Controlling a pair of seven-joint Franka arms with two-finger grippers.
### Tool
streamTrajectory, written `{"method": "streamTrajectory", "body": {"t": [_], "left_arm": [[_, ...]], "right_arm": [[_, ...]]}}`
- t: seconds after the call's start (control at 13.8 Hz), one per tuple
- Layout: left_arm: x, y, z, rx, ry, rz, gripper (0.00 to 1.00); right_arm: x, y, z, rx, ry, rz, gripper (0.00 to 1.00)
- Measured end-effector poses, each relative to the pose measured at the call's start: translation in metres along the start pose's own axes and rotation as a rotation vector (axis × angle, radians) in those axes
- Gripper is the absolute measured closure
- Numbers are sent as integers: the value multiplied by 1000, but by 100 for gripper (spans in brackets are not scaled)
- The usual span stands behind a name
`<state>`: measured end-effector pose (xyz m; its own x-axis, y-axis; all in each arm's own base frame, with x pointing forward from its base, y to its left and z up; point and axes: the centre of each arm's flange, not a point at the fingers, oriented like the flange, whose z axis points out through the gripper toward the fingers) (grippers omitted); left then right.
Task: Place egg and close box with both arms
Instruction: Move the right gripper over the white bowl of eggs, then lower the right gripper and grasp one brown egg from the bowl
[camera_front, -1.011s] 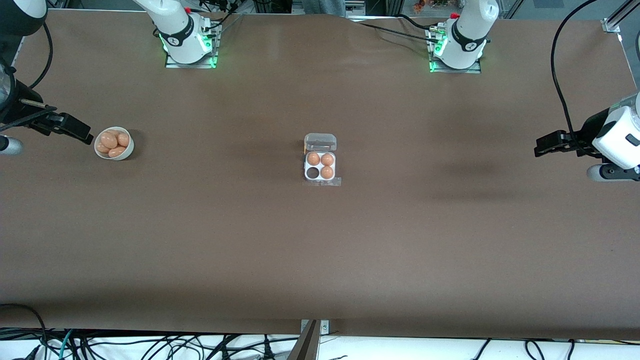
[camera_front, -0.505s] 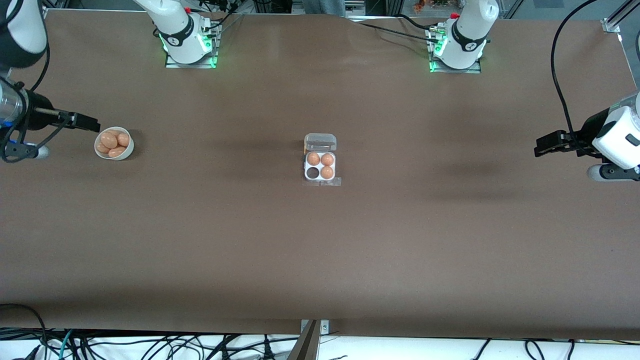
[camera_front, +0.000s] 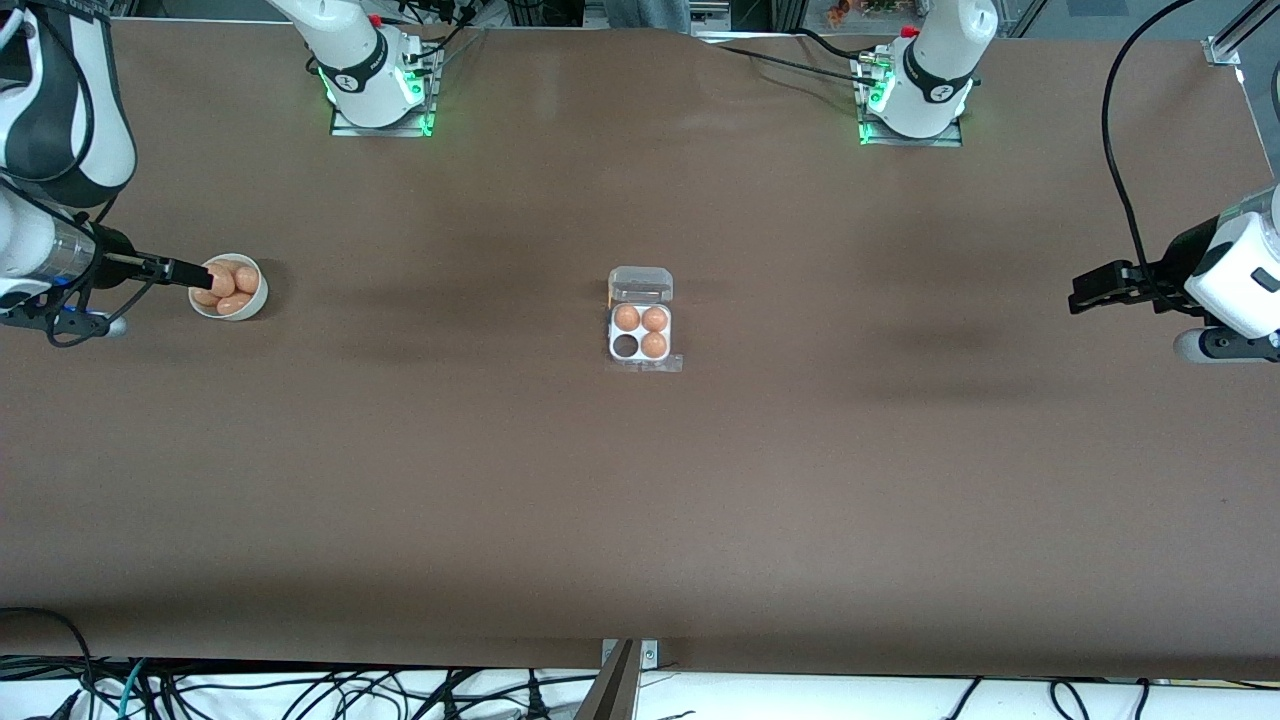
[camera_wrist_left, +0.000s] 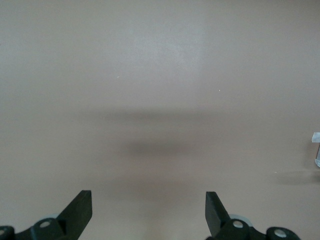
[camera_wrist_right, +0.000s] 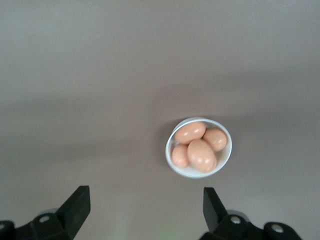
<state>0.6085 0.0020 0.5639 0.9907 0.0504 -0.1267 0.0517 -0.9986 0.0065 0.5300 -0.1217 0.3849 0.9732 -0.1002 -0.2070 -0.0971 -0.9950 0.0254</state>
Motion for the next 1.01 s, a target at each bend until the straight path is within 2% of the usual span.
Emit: {"method": "streamTrajectory", "body": {"t": [0.14, 0.22, 0.43, 1.01], "left_arm": [[0, 0, 0, 0, 0, 0, 0], [0, 0, 0, 0, 0, 0, 0], [0, 0, 0, 0, 0, 0, 0], [0, 0, 0, 0, 0, 0, 0]], "right_arm": [[-14, 26, 38, 6, 37, -80, 0], [-22, 36, 57, 9, 35, -129, 0], [-38, 58, 100, 22, -11, -254, 0], [-4, 49, 142, -32, -43, -392, 0]]}}
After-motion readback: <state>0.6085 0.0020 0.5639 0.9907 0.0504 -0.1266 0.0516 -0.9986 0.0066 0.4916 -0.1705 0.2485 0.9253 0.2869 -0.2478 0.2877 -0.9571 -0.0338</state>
